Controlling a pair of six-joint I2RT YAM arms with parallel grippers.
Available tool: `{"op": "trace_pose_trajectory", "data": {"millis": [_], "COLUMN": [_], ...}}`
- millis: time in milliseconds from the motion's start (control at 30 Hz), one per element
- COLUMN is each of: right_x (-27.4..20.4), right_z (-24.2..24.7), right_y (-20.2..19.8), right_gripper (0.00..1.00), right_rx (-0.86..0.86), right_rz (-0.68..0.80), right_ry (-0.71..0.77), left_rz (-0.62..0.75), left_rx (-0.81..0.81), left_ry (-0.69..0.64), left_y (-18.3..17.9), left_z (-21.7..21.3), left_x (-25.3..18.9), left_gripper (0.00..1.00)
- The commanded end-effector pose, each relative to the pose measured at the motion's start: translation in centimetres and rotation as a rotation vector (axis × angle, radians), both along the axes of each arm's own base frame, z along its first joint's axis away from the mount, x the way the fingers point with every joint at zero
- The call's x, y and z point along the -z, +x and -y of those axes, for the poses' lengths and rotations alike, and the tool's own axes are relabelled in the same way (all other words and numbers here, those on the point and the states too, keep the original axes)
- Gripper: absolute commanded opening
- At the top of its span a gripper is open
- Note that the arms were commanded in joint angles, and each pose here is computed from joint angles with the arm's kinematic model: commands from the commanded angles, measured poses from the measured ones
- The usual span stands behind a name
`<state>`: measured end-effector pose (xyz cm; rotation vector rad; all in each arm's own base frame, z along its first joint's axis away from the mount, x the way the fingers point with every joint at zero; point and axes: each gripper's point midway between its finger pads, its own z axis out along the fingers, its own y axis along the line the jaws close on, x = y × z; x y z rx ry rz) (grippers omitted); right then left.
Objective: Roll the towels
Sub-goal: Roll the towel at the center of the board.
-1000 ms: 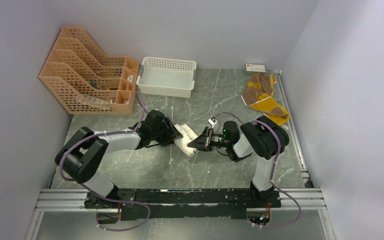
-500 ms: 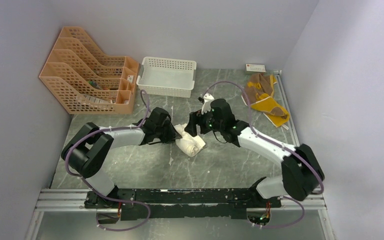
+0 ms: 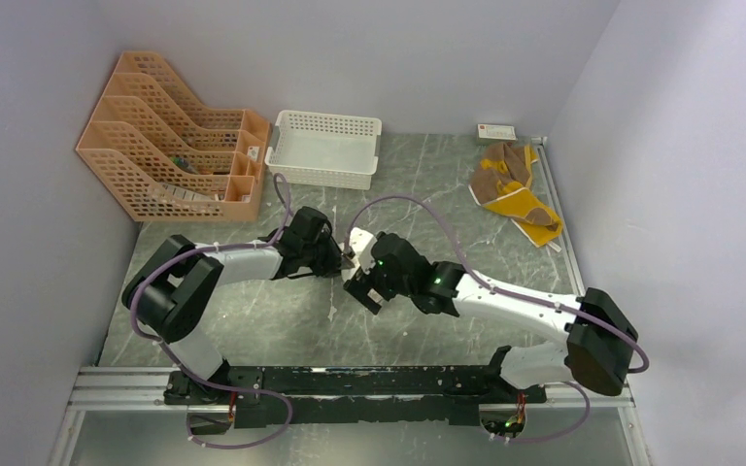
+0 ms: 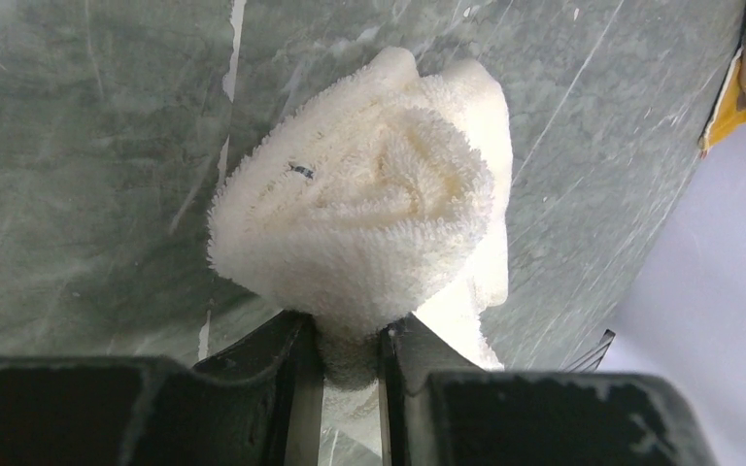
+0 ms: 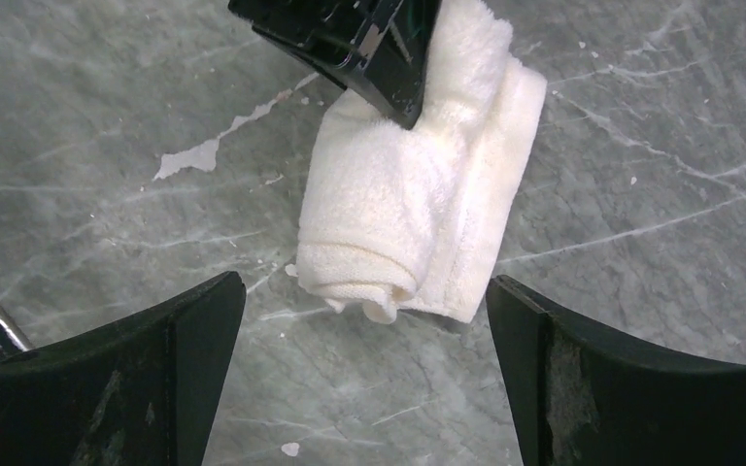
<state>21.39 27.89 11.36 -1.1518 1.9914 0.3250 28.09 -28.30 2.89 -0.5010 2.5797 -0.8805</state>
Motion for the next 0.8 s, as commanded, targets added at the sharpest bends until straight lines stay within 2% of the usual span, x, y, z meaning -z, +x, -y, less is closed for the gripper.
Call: {"op": "trace_pose_trajectory", "data": {"millis": [0, 300, 433, 500, 633, 700, 767], "right_x": [2.1, 5.5, 6.4, 6.6, 7.2, 7.5, 7.6], "right_z": [0.3, -1.0, -1.9, -2.4, -2.9, -2.9, -3.0], "right_y": [-0.3, -0.3, -0.2, -0.1, 0.1, 0.0, -0.1], "right_gripper": [0.94, 0.88, 0.61, 0.42, 0.22, 0.17, 0.10], "right_rx": [-0.030, -0.018, -0.023, -0.019, 0.003, 0.018, 0.036], "right_rz": [0.014, -0.050, -0.081, -0.093, -0.111, -0.126, -0.159], "right_ry": [-0.096, -0.137, -0.142, -0.141, -0.133, -0.126, -0.077], "left_rz": [-0.053, -0.064, -0.069, -0.070, -0.069, -0.067, -0.044], "left_rx": [0.001, -0.005, -0.007, -0.007, -0.010, -0.010, -0.013], "left_ry": [0.051, 0.052, 0.051, 0.054, 0.057, 0.050, 0.041], "left_y": [-0.7, -1.0, -1.1, -1.1, -0.9, -0.6, 0.1], "left_z": [-1.1, -1.9, -2.1, -2.2, -2.4, -2.4, -2.6], "left_x": [2.5, 2.8, 2.9, 2.9, 2.7, 2.3, 1.1], "left_gripper": [0.29, 0.29, 0.29, 0.29, 0.29, 0.29, 0.36]}}
